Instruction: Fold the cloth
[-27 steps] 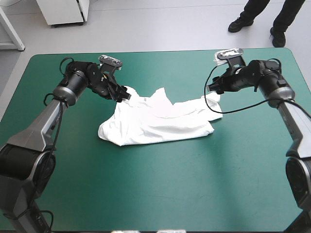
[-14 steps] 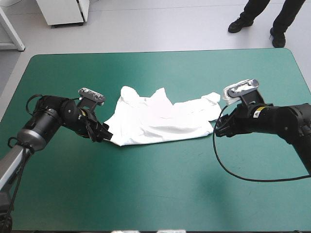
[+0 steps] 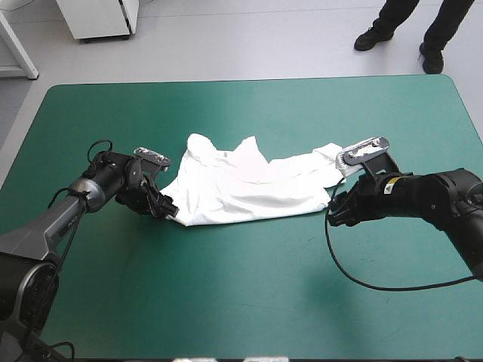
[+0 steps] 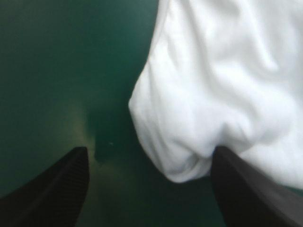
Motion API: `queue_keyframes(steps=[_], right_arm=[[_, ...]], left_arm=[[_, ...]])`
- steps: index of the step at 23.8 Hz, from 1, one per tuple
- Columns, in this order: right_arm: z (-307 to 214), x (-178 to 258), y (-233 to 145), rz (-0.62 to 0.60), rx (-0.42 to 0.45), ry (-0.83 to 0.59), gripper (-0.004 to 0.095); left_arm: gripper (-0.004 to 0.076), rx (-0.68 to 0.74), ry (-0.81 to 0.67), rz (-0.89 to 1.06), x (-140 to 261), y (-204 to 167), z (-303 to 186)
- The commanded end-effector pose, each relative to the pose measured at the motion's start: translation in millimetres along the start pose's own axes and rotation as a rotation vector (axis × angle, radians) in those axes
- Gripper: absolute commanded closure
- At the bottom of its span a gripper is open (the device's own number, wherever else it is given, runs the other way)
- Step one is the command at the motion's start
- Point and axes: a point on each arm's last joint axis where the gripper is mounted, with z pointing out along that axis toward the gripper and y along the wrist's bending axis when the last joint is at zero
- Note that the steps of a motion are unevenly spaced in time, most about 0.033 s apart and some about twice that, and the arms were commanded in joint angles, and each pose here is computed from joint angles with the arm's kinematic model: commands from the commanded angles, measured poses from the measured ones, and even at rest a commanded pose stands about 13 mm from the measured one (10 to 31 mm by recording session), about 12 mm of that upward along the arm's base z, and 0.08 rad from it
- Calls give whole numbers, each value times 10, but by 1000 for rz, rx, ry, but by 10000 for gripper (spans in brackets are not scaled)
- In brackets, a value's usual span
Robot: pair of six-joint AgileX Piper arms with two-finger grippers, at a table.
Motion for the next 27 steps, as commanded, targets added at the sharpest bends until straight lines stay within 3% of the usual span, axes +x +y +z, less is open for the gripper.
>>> queue_keyframes(steps=[1,3,5,9,11,12,19,27], right_arm=[[-107,-103,14,5,6,-89,304],[-74,-107,10,11,3,-80,304],[22,-118,8,5,-1,-52,318],[418,-142,-110,-9,37,45,318],[588,-160,-153,11,41,65,317],[661,-156,-165,16,39,81,317],[1058,-277,-298,7,78,160,318],[1443,-391,-365,26,54,215,318]], left_arm=[[201,14,-106,-27,-117,2,-119],[213,40,-112,-25,-140,-20,-59],[278,69,-106,-39,-157,-44,22],[596,91,-58,-53,-163,-63,216],[710,96,-37,-53,-163,-66,286],[731,97,-30,-51,-165,-67,308],[734,128,-10,-57,-159,-96,376],[734,137,-13,-65,-166,-103,372]])
